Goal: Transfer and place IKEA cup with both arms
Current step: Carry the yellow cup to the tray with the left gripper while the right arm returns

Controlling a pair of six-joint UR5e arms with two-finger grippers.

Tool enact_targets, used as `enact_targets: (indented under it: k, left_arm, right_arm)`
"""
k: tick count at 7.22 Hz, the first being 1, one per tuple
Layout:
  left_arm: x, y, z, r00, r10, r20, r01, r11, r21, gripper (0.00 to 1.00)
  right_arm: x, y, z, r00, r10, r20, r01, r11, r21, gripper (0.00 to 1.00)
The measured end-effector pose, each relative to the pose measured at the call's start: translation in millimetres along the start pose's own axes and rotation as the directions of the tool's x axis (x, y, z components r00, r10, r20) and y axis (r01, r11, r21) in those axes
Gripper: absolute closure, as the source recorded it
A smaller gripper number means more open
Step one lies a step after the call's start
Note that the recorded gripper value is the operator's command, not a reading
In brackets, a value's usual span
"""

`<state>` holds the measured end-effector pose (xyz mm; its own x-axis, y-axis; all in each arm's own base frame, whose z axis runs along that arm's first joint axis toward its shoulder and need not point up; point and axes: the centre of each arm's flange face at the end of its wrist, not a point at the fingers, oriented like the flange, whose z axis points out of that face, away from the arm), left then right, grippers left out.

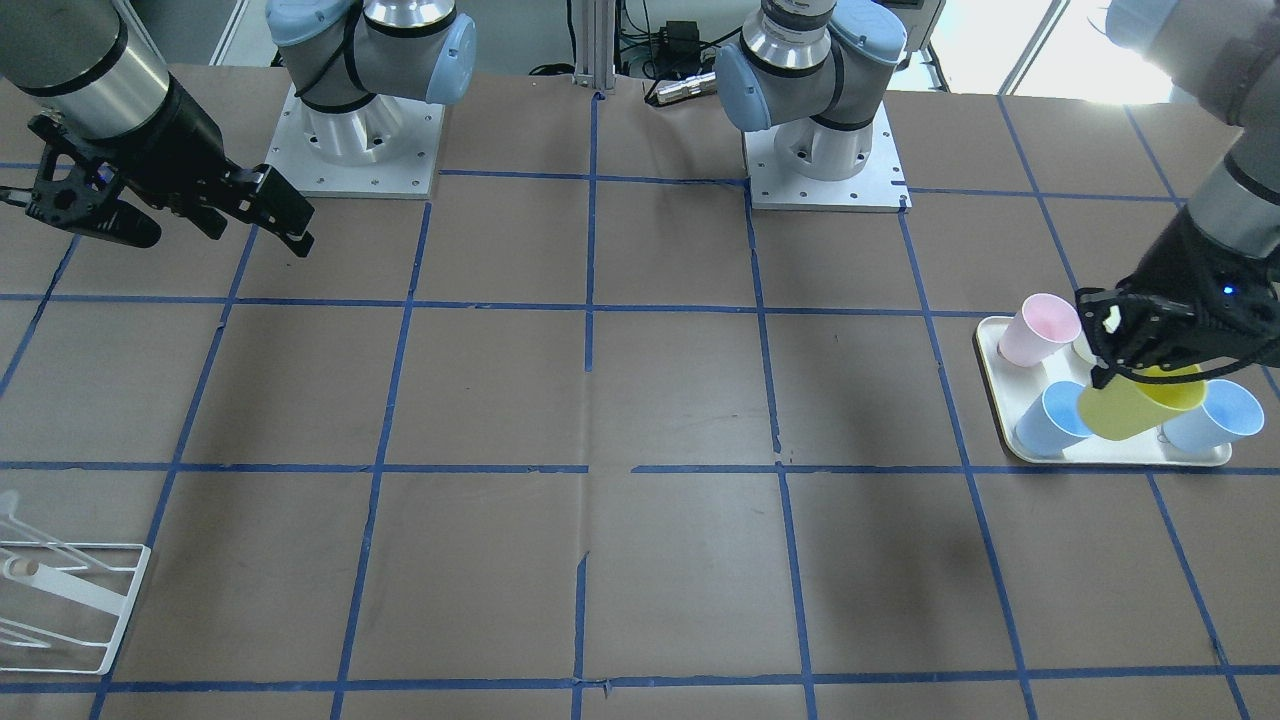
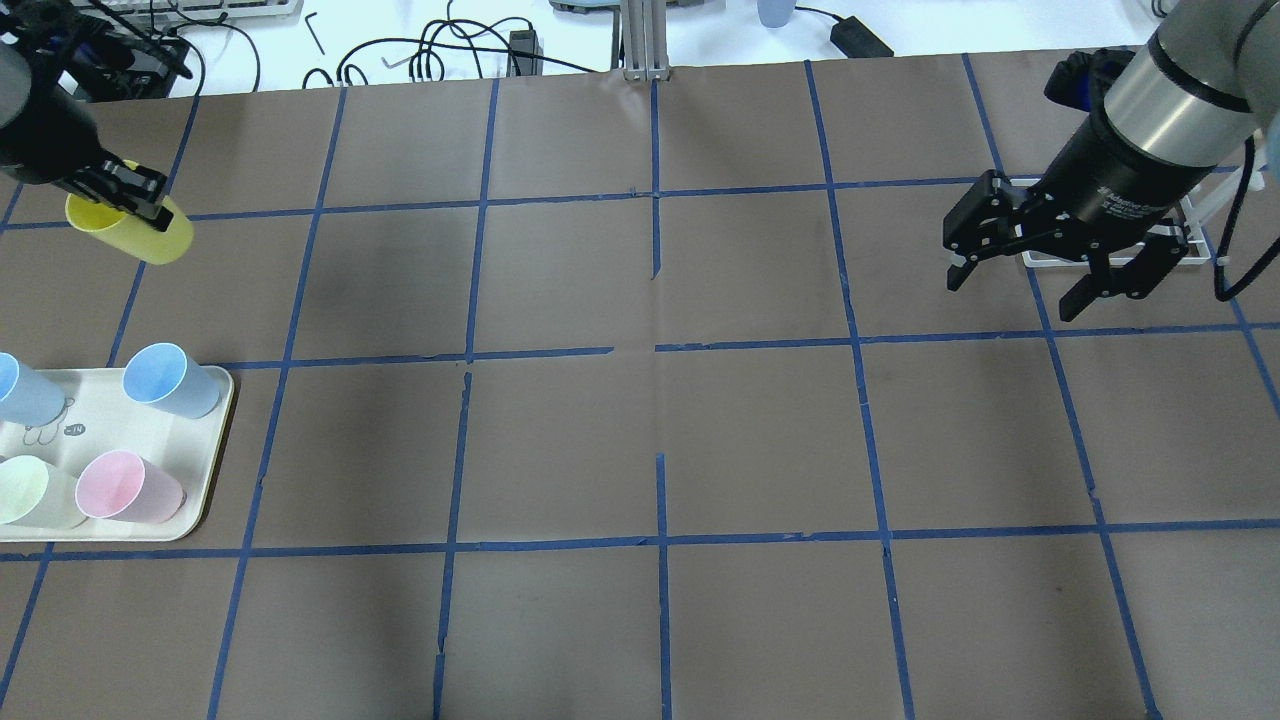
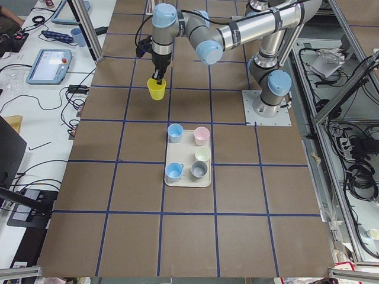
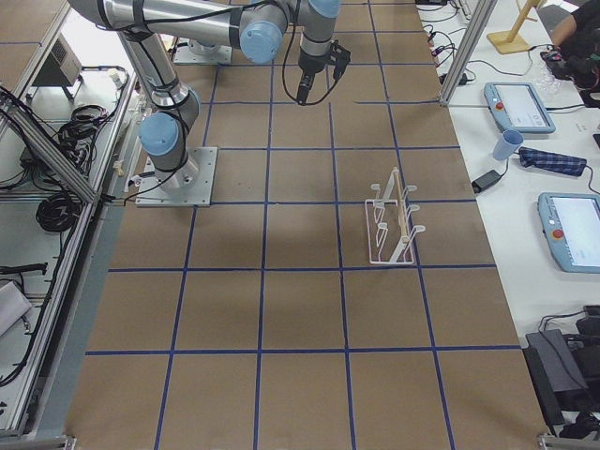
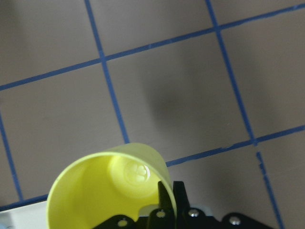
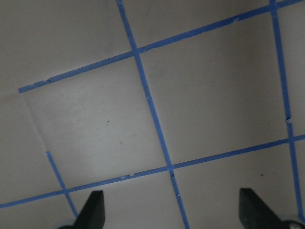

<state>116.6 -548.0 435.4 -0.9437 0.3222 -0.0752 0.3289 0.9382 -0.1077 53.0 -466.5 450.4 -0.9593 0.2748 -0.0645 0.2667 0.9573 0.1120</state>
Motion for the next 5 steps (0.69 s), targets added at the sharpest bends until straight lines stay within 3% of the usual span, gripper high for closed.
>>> enact_targets:
  k: [1, 2, 5]
  left_arm:
    - [-50, 27, 17, 0.999, 0.042, -0.008, -0.042, 0.999, -0.028, 1.0]
    - [-92, 52, 34, 0.997, 0.07, -0.022, -0.071, 0.997, -0.042, 1.0]
    - [-156, 86, 97, 0.994, 0.094, -0.056, -0.096, 0.995, -0.036, 1.0]
  right_arm:
    - [3, -8, -1, 0.999, -0.008, -0.049, 0.01, 0.999, 0.034, 0.0]
    - [1, -21, -4, 0.998, -0.015, -0.067, 0.019, 0.998, 0.058, 0.0]
    - [-45, -43, -42, 0.993, -0.084, -0.085, 0.095, 0.987, 0.129, 0.0]
